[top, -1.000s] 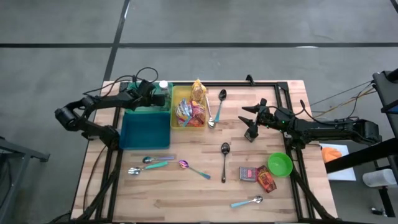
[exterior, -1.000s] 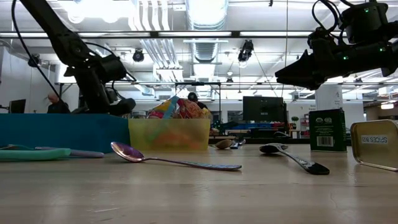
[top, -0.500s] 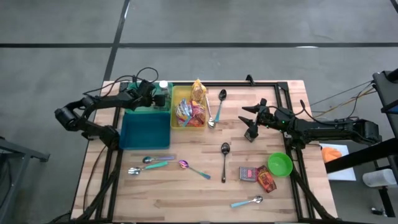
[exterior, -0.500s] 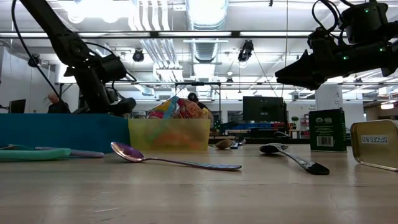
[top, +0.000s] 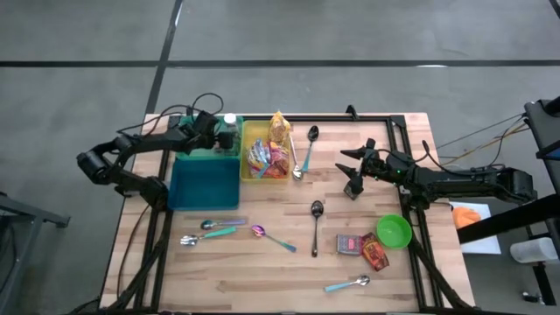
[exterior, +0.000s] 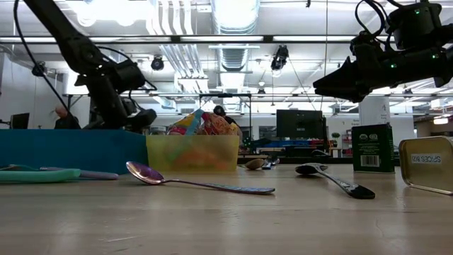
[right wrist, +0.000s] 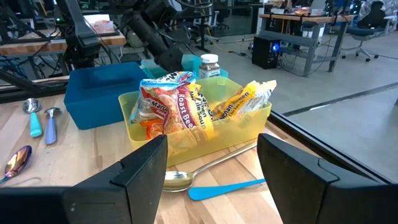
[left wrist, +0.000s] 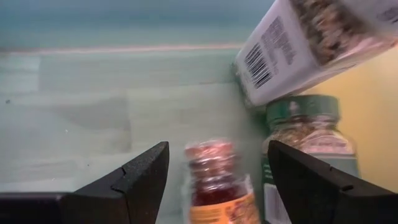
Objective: Pick & Place Food Item
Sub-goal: Put the green spice can into the green bin
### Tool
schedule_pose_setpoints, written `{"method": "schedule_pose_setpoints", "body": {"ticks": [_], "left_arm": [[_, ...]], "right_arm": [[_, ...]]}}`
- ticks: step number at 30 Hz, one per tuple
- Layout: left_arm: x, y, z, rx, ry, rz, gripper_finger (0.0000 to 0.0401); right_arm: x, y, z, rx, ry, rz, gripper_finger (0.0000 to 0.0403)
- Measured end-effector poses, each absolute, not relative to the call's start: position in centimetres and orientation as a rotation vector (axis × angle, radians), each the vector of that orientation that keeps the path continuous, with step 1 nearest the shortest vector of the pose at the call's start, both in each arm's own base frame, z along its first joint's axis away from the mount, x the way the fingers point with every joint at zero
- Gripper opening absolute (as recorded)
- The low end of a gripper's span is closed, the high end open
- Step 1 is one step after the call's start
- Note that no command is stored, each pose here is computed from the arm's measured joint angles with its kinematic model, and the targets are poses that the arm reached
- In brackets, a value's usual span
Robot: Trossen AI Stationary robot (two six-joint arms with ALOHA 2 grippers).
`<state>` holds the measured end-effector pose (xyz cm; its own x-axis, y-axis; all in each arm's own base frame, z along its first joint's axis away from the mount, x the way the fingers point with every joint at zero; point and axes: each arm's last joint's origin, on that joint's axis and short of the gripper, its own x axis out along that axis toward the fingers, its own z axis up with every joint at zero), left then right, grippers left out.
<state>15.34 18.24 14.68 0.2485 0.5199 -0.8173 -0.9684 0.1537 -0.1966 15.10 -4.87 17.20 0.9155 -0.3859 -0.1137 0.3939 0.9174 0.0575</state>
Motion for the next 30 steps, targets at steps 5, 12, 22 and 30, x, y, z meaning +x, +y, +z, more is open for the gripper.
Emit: {"method": "schedule_pose_setpoints", "body": {"ticks": [5, 12, 22, 30], "left_arm": [[15.4, 18.2, 15.7, -0.82, 0.66, 1.16, 0.0276], [14.9, 17.4, 18.3, -0.782, 0.583, 1.109, 0.0276], [15.3, 13.6, 23.0, -0.549, 0.447, 0.917, 0.0276], [16.4, 10.3, 25.0, -0.379, 0.382, 0.715, 0.0276]], "right_arm": [[15.1, -4.9, 17.2, 0.08, 0.101, -0.402, 0.0246], [15.1, -4.9, 17.2, 0.08, 0.102, -0.402, 0.0247], [15.1, -4.9, 17.2, 0.08, 0.102, -0.402, 0.0246], [15.1, -4.9, 17.2, 0.08, 0.102, -0.402, 0.0246]]}}
